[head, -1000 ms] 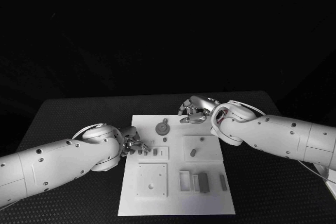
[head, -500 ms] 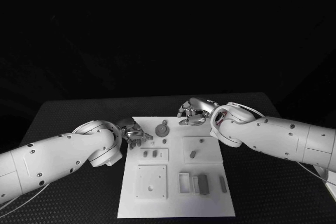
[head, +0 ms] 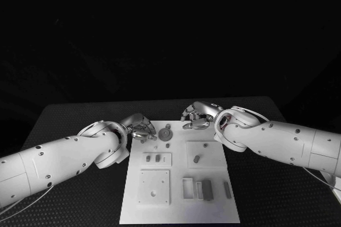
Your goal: Assemble the parts on the task board
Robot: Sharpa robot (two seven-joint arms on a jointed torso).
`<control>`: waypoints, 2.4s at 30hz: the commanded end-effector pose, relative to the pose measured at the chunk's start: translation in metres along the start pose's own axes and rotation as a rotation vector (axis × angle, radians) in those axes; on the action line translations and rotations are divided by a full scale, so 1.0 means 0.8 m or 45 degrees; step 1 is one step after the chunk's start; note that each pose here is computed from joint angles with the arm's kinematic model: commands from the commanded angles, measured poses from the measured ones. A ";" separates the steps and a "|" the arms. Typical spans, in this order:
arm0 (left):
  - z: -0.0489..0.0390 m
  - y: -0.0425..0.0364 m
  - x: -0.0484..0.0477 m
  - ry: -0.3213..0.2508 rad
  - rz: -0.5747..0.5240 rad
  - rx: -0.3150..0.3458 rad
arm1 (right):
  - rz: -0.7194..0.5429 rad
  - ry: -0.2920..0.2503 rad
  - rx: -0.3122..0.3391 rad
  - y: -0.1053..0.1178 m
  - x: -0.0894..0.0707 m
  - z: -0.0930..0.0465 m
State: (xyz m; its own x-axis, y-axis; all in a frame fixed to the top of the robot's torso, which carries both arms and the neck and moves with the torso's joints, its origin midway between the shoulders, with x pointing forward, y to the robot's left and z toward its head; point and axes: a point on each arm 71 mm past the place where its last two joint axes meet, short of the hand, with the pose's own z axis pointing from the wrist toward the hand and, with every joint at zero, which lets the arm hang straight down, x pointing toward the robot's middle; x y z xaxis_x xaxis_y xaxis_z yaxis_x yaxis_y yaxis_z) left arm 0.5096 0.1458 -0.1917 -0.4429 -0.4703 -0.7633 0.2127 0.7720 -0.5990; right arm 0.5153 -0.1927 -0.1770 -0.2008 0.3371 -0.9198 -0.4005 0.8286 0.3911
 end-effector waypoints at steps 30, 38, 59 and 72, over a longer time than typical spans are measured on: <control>0.035 -0.0415 0.069 0.052 0.695 0.405 | 0.310 -0.132 0.064 -0.020 -0.012 0.005; 0.039 -0.0371 0.075 0.029 0.686 0.402 | 0.340 -0.119 0.067 -0.021 -0.010 0.006; 0.041 -0.0364 0.075 0.011 0.685 0.402 | 0.347 -0.107 0.060 -0.017 -0.008 0.008; 0.045 -0.0328 0.086 0.060 0.691 0.376 | 0.350 -0.094 0.056 -0.014 -0.007 0.008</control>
State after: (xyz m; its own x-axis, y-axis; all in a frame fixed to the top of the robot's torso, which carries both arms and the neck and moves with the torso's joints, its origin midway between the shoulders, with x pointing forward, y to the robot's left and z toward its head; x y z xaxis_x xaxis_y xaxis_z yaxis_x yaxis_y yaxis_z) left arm 0.5081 0.0802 -0.2311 -0.2241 -0.0404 -0.9737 0.6394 0.7479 -0.1782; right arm 0.5276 -0.2034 -0.1764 -0.2158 0.5864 -0.7807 -0.2902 0.7249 0.6247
